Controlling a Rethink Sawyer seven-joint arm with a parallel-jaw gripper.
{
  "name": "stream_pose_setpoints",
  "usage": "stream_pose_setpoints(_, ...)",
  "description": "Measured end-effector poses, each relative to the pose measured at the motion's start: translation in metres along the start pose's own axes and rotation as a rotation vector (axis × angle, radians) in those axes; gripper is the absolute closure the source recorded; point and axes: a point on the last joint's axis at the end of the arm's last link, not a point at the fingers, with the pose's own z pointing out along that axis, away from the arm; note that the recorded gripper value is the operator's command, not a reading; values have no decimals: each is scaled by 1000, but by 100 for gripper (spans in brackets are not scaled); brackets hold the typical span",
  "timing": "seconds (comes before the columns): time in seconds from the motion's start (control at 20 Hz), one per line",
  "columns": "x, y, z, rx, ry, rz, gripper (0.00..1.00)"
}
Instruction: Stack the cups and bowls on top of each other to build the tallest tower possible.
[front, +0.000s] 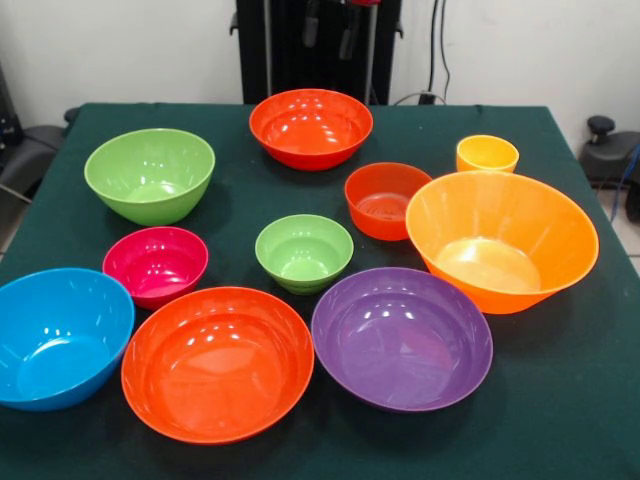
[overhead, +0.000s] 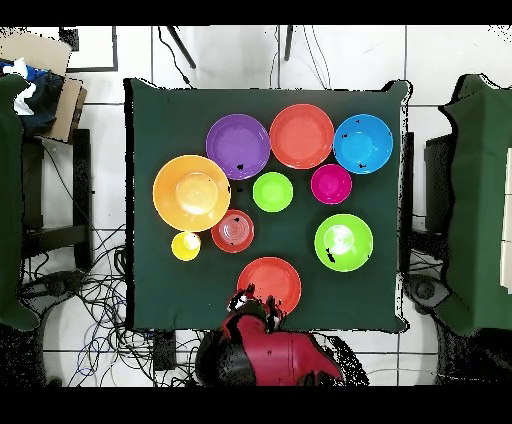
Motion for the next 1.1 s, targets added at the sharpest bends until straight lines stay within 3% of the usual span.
stream_pose_setpoints(0.45, 27, -12, 26, 14, 6, -28, 0)
stream_pose_setpoints(1.1, 39, -28, 40, 40, 22, -21, 0)
